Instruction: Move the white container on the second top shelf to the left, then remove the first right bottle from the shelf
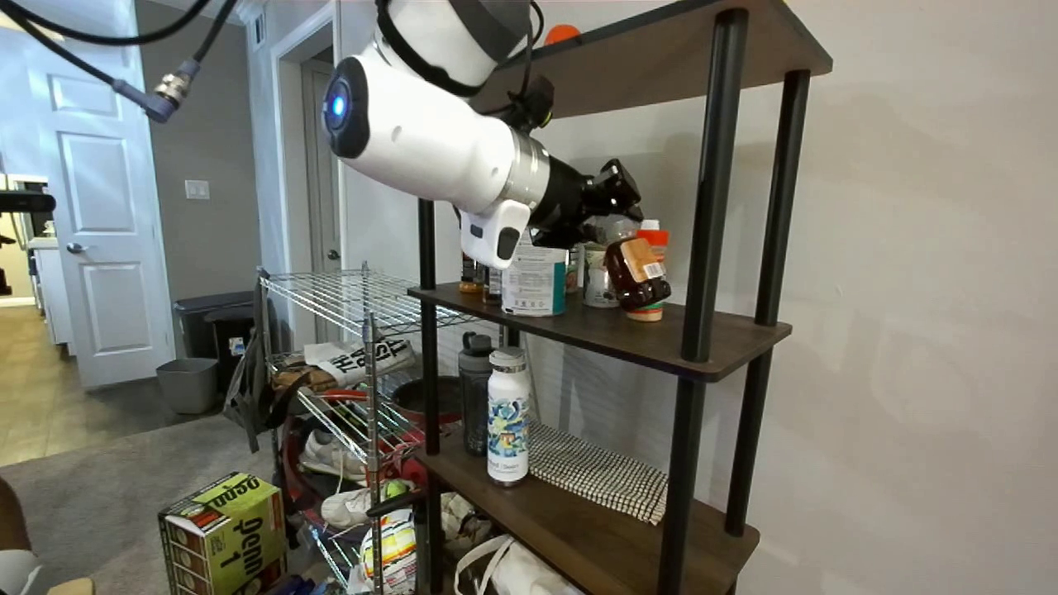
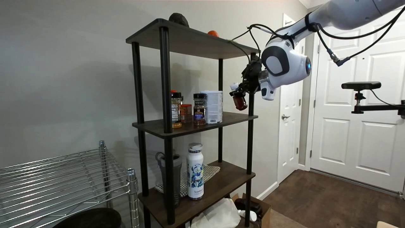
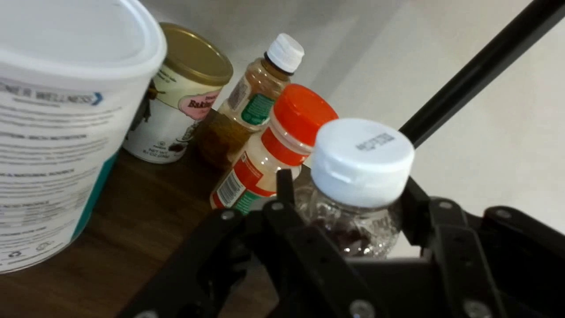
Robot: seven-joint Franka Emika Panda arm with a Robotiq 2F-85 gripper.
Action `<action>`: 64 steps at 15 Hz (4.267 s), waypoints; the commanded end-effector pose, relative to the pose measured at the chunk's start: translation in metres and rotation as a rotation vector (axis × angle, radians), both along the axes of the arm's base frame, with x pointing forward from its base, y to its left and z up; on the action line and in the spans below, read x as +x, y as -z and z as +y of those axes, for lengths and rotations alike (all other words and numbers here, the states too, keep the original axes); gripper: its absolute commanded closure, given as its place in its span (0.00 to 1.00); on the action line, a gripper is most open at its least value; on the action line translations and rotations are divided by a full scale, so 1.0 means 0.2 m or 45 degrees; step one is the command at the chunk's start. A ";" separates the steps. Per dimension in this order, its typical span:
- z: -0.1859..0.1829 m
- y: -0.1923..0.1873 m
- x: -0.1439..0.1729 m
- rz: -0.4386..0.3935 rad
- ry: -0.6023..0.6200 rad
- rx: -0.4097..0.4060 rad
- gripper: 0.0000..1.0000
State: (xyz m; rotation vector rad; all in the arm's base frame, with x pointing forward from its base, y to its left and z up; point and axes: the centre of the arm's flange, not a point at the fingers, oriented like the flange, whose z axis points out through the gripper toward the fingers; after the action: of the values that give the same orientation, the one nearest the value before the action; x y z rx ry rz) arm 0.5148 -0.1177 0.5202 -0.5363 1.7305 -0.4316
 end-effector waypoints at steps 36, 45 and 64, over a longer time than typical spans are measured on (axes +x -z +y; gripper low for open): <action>0.28 0.07 -0.05 -0.033 -0.328 0.356 0.69; 0.18 0.07 -0.24 -0.023 -0.285 0.399 0.69; 0.16 0.15 -0.72 -0.009 -0.235 0.375 0.69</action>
State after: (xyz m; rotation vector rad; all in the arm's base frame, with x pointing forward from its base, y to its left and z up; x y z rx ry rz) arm 0.3955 -0.0832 0.4888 -0.4905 1.6885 -0.0572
